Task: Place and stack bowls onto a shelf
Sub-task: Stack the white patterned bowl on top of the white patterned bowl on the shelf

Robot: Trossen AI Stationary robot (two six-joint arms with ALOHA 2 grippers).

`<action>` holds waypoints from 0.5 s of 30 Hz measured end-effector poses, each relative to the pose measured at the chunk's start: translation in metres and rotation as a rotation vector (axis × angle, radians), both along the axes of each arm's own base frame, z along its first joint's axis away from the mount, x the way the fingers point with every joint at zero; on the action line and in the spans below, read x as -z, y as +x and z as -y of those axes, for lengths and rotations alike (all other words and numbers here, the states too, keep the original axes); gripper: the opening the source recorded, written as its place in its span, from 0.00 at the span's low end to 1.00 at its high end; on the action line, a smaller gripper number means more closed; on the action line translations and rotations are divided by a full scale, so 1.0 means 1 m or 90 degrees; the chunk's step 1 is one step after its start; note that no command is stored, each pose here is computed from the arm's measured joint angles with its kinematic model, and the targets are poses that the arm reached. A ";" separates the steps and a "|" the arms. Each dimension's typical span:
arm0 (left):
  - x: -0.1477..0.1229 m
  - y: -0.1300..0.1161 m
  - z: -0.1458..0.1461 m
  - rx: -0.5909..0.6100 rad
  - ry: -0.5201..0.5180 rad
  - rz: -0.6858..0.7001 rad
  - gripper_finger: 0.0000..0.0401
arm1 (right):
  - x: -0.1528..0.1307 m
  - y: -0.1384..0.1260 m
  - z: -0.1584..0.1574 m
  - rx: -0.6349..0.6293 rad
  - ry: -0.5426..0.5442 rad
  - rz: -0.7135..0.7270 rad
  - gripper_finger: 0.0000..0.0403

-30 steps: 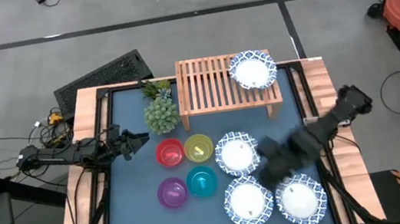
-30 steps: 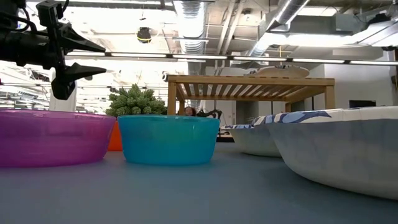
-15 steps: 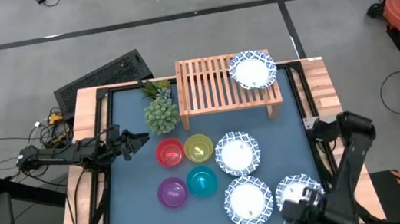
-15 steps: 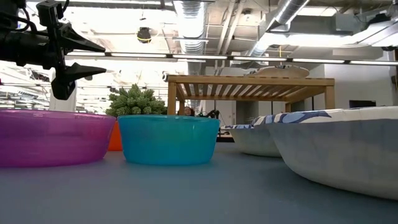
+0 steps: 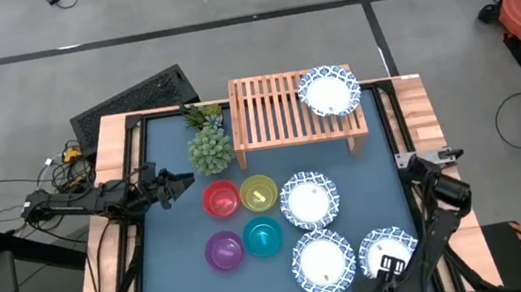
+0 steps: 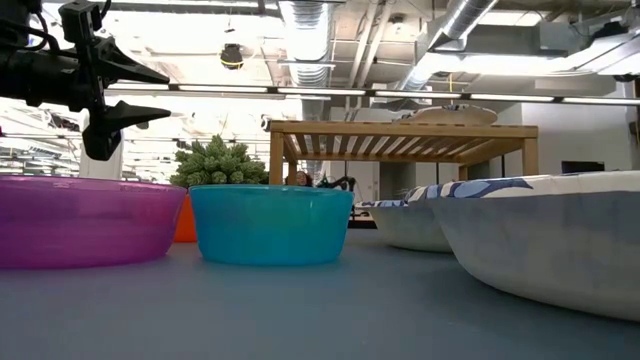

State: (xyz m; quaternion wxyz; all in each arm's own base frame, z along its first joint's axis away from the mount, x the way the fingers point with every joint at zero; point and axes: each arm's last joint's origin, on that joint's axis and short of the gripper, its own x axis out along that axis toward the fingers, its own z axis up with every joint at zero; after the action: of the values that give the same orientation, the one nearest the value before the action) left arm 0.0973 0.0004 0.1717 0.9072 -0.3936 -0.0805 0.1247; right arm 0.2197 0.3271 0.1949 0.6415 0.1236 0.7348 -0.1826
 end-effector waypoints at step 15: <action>0.000 0.000 0.000 -0.011 -0.005 0.001 0.49 | 0.016 0.002 0.004 0.038 -0.033 -0.087 0.05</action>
State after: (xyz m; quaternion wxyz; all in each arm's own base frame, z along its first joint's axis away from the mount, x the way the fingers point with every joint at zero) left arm 0.0971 0.0009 0.1716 0.9044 -0.3969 -0.0841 0.1324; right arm 0.2216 0.3229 0.1785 0.5872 0.1164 0.7677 -0.2286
